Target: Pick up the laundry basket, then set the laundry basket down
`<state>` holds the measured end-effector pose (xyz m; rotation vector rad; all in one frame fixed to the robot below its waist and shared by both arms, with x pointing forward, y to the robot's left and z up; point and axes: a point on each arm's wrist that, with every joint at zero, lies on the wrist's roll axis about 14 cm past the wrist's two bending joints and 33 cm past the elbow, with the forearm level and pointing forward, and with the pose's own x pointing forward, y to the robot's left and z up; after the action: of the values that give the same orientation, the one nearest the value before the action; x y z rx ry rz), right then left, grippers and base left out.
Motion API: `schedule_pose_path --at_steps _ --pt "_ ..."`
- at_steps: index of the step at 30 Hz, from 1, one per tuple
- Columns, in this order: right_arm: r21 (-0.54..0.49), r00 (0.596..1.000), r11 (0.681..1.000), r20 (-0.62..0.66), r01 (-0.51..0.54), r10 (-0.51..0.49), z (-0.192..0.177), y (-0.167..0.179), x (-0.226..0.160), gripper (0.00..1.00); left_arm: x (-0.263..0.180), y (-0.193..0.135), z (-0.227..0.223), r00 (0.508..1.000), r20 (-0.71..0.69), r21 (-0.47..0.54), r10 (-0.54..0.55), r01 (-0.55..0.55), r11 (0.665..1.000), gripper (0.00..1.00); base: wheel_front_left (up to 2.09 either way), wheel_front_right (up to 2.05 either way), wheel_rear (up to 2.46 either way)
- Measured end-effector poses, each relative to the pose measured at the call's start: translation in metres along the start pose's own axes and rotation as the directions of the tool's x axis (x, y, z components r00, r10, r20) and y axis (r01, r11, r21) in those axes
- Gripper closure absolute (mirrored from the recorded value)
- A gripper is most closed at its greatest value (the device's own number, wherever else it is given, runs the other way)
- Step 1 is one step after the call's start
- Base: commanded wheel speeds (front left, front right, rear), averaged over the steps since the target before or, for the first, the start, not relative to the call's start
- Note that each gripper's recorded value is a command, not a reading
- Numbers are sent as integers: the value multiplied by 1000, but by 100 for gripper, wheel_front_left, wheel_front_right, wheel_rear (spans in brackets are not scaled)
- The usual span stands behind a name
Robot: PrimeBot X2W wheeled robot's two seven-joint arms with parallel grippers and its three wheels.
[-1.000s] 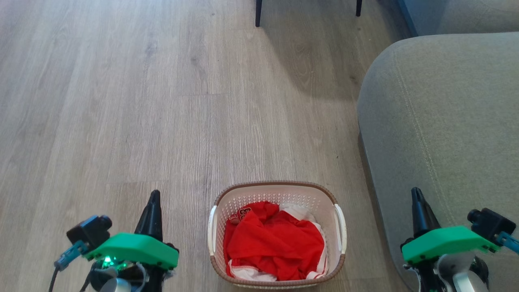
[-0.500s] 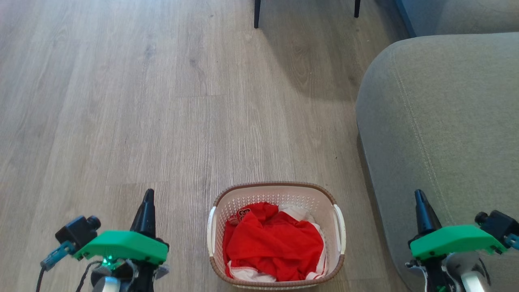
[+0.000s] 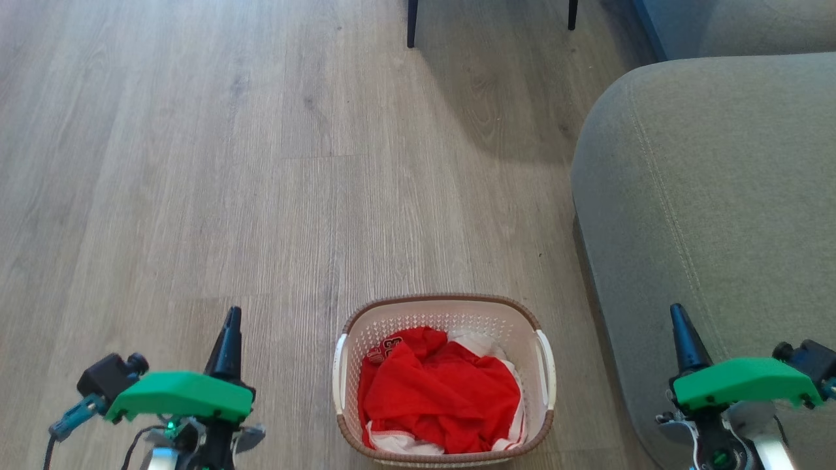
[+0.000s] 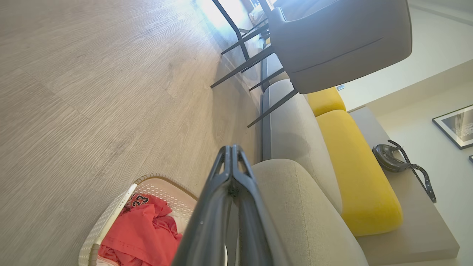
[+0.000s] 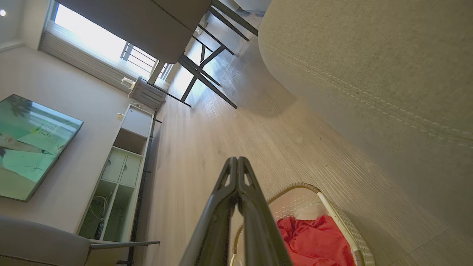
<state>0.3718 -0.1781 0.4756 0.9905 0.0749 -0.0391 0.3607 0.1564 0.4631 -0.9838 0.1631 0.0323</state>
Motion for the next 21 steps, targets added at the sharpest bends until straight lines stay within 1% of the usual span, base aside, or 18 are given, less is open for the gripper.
schedule_pose_path --at_steps 11,15,21 --pt "116 1000 993 -3 22 -22 3 -6 -1 100 2 4 5 1000 1 -114 10 -9 993 100 0 0 0" --pt "158 1000 987 -4 30 -29 4 -8 -2 100 5 0 8 1000 4 -155 -4 4 988 100 0 0 0" --pt "219 999 975 -6 34 -34 5 -10 -2 100 5 4 11 1000 8 -220 3 -1 976 100 0 0 0"
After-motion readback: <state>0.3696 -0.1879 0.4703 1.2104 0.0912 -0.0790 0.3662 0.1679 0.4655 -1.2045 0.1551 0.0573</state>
